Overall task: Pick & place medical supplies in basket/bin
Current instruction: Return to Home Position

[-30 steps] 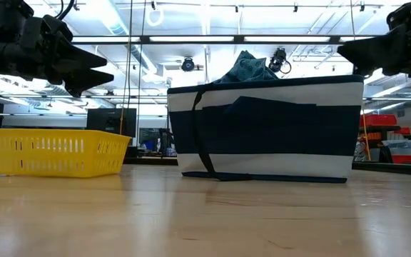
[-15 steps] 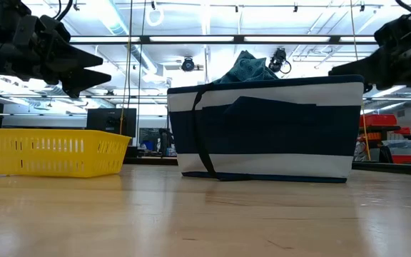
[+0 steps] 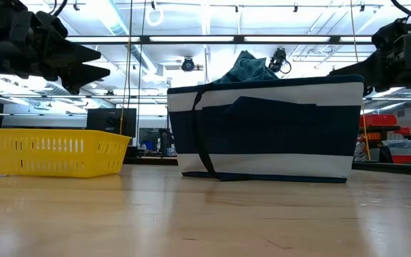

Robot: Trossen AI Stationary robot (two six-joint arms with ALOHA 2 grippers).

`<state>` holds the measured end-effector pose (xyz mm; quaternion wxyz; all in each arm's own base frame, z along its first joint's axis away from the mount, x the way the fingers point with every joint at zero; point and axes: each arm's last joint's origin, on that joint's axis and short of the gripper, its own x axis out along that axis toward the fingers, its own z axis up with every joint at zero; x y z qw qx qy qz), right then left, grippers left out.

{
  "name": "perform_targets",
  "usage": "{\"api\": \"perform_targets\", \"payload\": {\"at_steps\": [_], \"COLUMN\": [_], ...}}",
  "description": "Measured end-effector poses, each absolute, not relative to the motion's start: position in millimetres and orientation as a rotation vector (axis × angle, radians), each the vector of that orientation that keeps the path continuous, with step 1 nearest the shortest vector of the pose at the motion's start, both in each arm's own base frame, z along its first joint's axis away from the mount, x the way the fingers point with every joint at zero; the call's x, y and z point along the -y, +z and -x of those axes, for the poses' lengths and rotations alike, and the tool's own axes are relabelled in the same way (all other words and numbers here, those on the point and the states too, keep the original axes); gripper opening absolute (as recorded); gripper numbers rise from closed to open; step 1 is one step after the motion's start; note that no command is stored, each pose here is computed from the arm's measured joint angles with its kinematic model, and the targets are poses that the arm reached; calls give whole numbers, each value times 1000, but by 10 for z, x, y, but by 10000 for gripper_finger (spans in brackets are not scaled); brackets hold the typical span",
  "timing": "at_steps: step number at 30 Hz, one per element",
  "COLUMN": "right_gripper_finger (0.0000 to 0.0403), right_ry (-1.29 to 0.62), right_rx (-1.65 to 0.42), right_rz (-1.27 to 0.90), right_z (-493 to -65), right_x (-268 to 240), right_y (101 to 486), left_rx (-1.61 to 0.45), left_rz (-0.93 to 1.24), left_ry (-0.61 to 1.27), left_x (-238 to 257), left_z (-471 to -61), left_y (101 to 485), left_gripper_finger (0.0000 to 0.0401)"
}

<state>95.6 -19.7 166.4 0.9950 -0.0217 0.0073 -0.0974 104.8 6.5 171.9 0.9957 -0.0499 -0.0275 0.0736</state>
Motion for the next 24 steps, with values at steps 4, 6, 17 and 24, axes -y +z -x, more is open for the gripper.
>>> {"api": "perform_targets", "payload": {"at_steps": [4,6,17,24], "right_gripper_finger": [82,82,82,82], "right_ry": [-196,-196,-197,-203], "right_rx": [-15,-15,-13,-16], "right_rz": [38,36,13,34], "right_z": [-956,-956,-955,-955], "right_x": [198,198,198,200], "right_y": [1663,1663,1664,1664], "left_rx": [108,139,113,110], "left_rz": [83,79,107,97], "left_ry": [134,134,320,346], "left_x": [-48,-49,-101,-108], "left_z": [-1011,-985,-952,-950], "left_y": [1765,1789,1750,1749], "left_gripper_finger": [270,270,270,270]}}
